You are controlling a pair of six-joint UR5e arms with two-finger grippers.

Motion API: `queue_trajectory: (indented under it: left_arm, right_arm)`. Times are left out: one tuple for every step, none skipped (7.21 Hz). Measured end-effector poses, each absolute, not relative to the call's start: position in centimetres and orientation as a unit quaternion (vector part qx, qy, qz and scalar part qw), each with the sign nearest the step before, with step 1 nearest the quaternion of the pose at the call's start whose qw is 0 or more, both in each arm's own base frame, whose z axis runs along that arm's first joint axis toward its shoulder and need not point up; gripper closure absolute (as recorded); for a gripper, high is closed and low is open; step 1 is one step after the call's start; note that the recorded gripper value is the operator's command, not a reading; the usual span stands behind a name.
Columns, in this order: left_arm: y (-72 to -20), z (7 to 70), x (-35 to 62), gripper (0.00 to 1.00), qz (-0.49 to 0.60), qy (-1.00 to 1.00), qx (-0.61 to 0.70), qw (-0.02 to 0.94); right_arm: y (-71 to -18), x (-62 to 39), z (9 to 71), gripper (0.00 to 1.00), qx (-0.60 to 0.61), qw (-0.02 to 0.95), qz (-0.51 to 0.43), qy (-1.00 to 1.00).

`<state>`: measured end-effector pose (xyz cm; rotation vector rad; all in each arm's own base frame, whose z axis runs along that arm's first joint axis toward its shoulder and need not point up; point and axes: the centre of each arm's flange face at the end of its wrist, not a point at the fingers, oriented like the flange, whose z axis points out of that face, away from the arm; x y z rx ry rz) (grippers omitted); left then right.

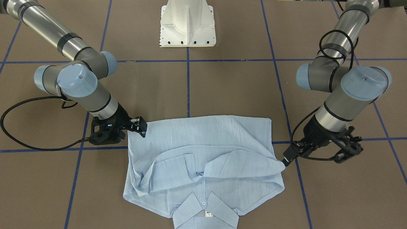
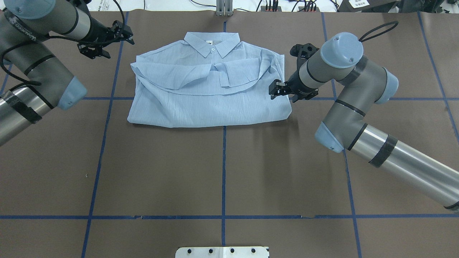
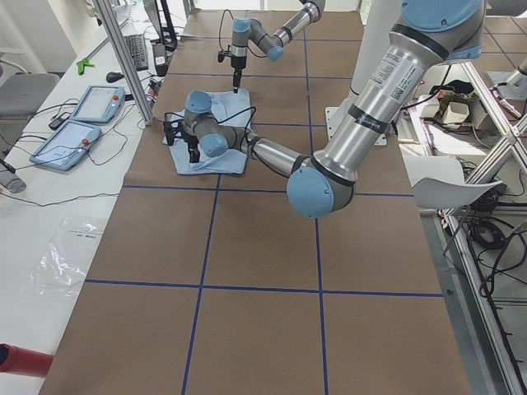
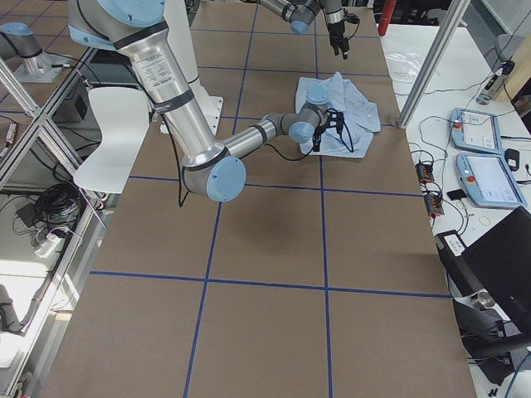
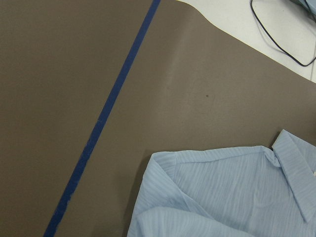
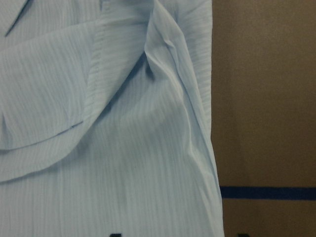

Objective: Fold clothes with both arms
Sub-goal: 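Lower the right gripper to the folded shirt's side edge and grasp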

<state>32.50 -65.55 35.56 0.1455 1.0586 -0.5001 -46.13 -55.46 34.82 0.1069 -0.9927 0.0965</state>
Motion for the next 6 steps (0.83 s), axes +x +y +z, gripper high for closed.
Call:
queue_trajectory:
  left_arm:
    - [-65.41,35.43,32.34,0.0,-0.236,0.5,0.07,0.83]
    - [-65.37,35.36,32.24,0.0,-0.236,0.501,0.07,0.829]
    - [-65.38,35.31,32.14,0.0,-0.237,0.501,0.071,0.829]
    - [-65.44,35.32,31.99,0.0,-0.238,0.501,0.071,0.829]
    - [-65.52,35.3,31.81,0.0,-0.239,0.501,0.072,0.829]
    - [-65.58,35.3,31.69,0.0,-0.24,0.501,0.072,0.828]
  right_arm:
    - [-54.9,-46.71,35.49,0.61,0.046,0.879,0.042,-0.472]
    - [-54.6,-46.9,36.07,0.75,0.044,0.881,0.038,-0.469]
    - [-54.49,-46.86,36.32,0.93,0.042,0.882,0.036,-0.468]
    - [-54.44,-46.66,36.24,0.99,0.042,0.881,0.034,-0.47]
    - [-54.41,-46.41,35.94,0.99,0.044,0.879,0.033,-0.473]
    - [-54.32,-46.23,35.57,1.0,0.046,0.878,0.032,-0.476]
